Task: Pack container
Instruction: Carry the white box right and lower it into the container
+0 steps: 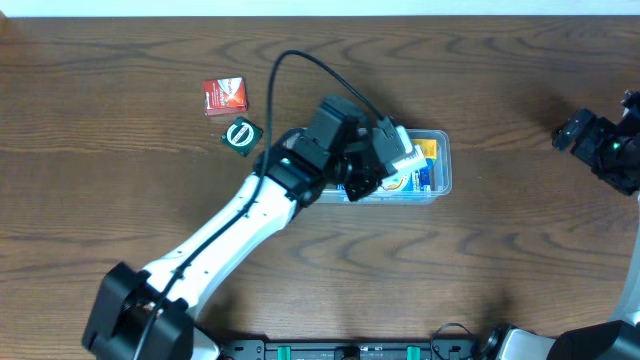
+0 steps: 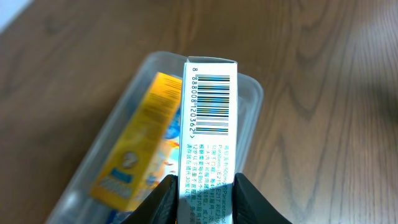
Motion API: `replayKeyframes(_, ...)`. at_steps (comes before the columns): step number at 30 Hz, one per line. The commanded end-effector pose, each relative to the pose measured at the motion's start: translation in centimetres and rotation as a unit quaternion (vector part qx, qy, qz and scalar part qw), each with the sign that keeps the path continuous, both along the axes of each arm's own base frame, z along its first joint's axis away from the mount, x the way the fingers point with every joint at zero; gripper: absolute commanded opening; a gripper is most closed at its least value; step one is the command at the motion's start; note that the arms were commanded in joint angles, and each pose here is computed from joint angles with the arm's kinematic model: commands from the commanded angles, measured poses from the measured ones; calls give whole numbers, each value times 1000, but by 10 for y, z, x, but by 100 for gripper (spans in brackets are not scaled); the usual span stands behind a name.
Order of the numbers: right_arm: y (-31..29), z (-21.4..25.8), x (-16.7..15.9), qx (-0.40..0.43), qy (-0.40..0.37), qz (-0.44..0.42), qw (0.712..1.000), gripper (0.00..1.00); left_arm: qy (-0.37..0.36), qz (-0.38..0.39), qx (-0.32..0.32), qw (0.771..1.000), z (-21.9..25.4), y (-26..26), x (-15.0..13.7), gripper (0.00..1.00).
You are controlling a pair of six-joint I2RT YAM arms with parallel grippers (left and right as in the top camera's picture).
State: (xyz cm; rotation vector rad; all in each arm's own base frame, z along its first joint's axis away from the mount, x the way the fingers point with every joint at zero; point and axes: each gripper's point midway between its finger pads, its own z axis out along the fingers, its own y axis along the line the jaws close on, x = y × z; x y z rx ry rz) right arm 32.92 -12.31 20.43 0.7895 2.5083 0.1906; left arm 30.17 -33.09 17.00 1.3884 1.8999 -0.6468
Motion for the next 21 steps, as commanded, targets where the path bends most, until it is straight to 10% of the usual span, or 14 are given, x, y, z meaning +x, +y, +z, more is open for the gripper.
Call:
replayKeyframes(1,-2,5,2,2,-6,-6,1000,99,4,-29,8,1000,-14,-15,-7,29)
replayKeyframes(21,-2,5,2,2,-6,-6,1000,99,-12,-20,22,999,-40,-33,4,29)
